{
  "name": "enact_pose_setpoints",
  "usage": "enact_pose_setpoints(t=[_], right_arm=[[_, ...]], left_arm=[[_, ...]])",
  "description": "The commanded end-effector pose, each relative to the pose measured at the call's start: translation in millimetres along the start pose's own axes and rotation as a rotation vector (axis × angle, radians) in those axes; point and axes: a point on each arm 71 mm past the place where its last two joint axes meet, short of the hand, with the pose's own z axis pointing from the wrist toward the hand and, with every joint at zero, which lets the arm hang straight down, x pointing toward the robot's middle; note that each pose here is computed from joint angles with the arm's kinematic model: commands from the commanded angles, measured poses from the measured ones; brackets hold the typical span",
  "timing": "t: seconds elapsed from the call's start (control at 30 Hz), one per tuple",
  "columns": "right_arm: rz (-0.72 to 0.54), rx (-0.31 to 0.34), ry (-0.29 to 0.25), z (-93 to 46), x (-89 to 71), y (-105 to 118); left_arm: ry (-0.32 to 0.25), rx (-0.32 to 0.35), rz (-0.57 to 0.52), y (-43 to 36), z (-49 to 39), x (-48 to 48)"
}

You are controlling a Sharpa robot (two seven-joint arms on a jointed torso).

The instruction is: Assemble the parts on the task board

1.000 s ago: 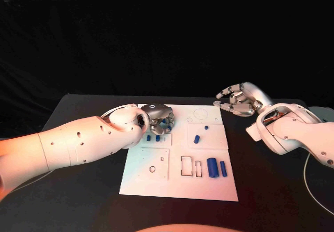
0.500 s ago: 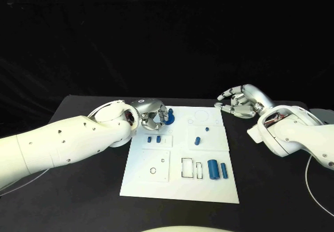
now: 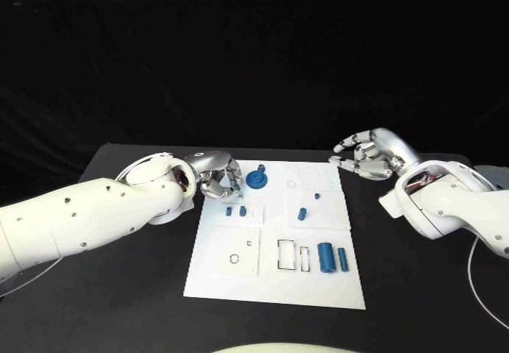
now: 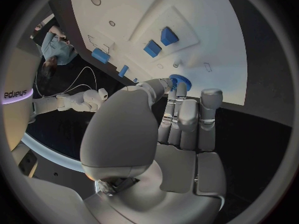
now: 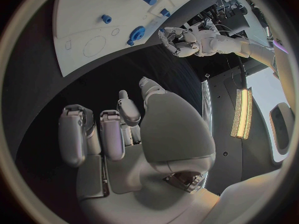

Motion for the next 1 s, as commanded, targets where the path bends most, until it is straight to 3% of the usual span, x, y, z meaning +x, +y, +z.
enact_pose_setpoints(t=[0.03,0.5,1.0], right_arm=[[-0.008,-0.012,0.009,-0.2,1.2,1],[-0.008,-0.013,0.010,-0.1,1.9,1],[-0.007,-0.014,0.011,-0.4,2.1,2]], left_arm=[[0.040,0.004,-0.019,-1.2,-0.3,5.2],[0.063,-0.003,-0.012,0.4,4.7,16.4],[0.071,-0.015,0.008,2.0,9.1,19.3]])
